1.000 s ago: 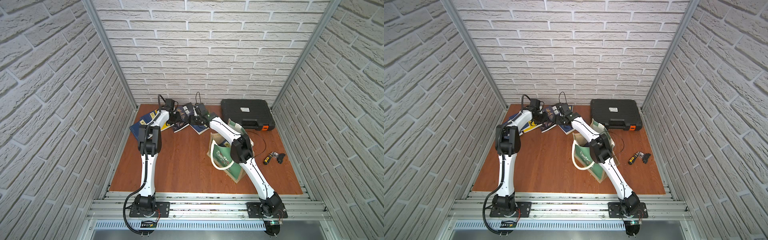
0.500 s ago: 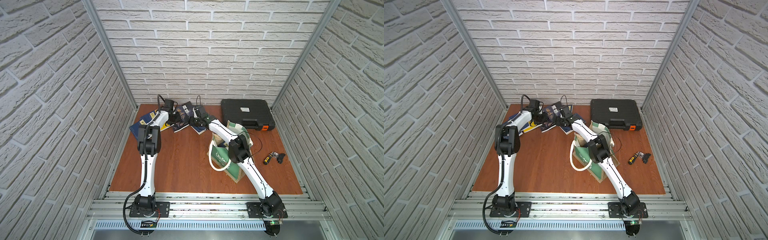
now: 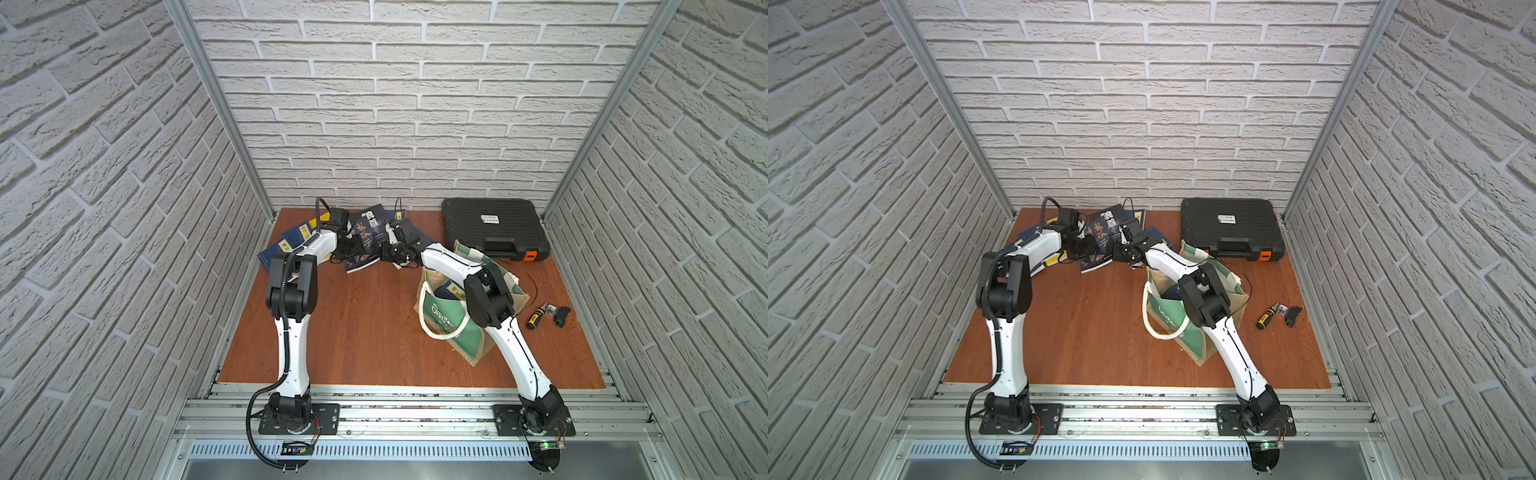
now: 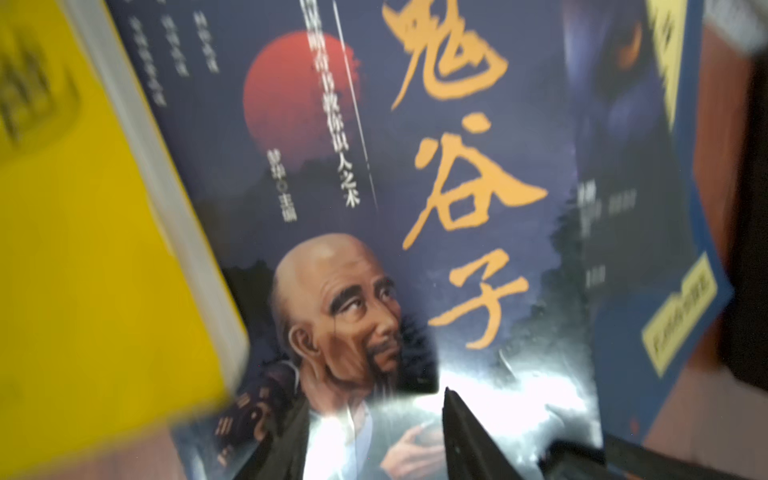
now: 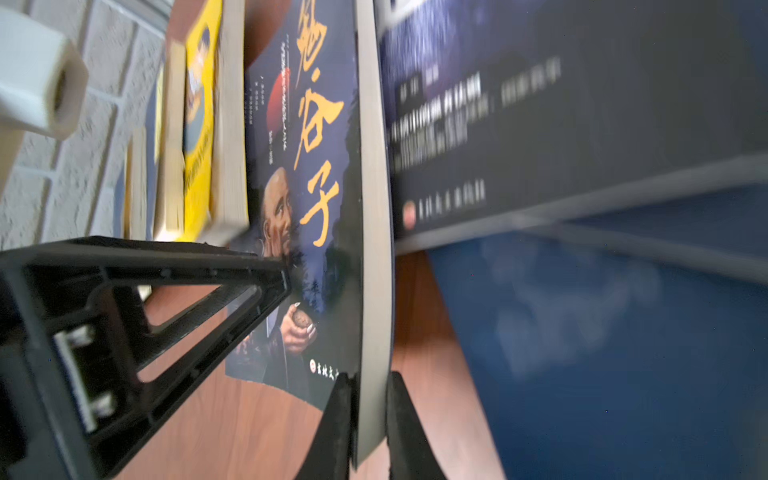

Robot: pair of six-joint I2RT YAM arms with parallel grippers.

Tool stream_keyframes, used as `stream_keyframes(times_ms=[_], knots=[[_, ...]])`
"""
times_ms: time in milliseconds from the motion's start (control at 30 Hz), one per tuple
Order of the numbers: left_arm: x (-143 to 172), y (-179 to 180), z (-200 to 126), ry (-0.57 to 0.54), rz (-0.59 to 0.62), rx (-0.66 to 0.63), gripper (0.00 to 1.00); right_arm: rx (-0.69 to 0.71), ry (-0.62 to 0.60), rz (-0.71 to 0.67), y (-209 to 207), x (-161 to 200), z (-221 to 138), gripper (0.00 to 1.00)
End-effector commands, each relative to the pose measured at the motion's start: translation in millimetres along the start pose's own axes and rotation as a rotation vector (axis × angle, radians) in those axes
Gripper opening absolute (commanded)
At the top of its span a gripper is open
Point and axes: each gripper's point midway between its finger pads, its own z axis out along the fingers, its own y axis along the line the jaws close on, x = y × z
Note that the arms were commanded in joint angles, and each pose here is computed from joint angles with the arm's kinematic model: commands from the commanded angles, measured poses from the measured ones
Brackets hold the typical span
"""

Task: Put the books into the canvas bag
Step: Move the book to the center of the board.

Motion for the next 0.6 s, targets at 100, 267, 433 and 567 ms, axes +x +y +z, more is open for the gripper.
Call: stream_keyframes(times_ms=[100, 267, 433, 567], knots=[[59, -9, -38, 0.048, -0.048, 0.025, 0.54, 0.031, 0.089, -0.069, 11, 57, -59, 0.05], [92, 2, -68, 0.008, -0.155, 0.047, 0.57, 0.08, 0.165, -0.088, 8, 102, -90, 0.06], [124, 30, -86, -0.023, -0.301, 0.077, 0.6, 0.11, 0.265, -0.138, 12, 153, -100, 0.2], [140, 48, -94, -0.041, -0.379, 0.116, 0.6, 0.155, 0.287, -0.168, 10, 159, -105, 0.34]])
